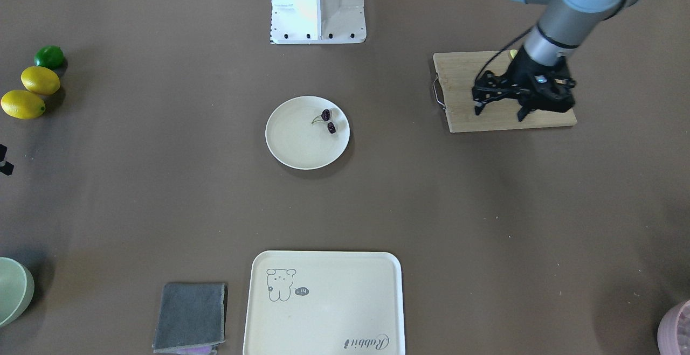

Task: Place red cherry on plate
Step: 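Open the left gripper to drop the cherries onto the plate, then withdraw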

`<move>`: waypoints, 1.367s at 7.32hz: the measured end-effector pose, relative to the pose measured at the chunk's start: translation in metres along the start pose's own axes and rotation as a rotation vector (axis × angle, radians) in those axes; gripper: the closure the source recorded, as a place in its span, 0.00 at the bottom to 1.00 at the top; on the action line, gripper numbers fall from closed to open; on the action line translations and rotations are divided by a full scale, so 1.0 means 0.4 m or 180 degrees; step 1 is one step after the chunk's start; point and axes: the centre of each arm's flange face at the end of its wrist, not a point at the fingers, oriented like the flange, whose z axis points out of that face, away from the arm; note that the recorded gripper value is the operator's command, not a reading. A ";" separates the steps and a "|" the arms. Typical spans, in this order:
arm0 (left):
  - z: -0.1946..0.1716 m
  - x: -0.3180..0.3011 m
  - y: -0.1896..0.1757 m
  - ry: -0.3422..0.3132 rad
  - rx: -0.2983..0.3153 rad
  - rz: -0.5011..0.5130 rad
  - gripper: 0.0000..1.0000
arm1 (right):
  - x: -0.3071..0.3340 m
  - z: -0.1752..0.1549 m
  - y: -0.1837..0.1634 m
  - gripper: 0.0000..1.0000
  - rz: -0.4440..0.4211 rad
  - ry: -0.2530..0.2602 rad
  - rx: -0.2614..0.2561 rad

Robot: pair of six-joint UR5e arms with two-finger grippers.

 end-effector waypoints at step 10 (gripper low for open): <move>-0.215 -0.822 0.222 0.0109 -0.0108 -0.0014 0.02 | 0.308 -0.161 0.119 0.00 0.0086 0.0224 -0.0010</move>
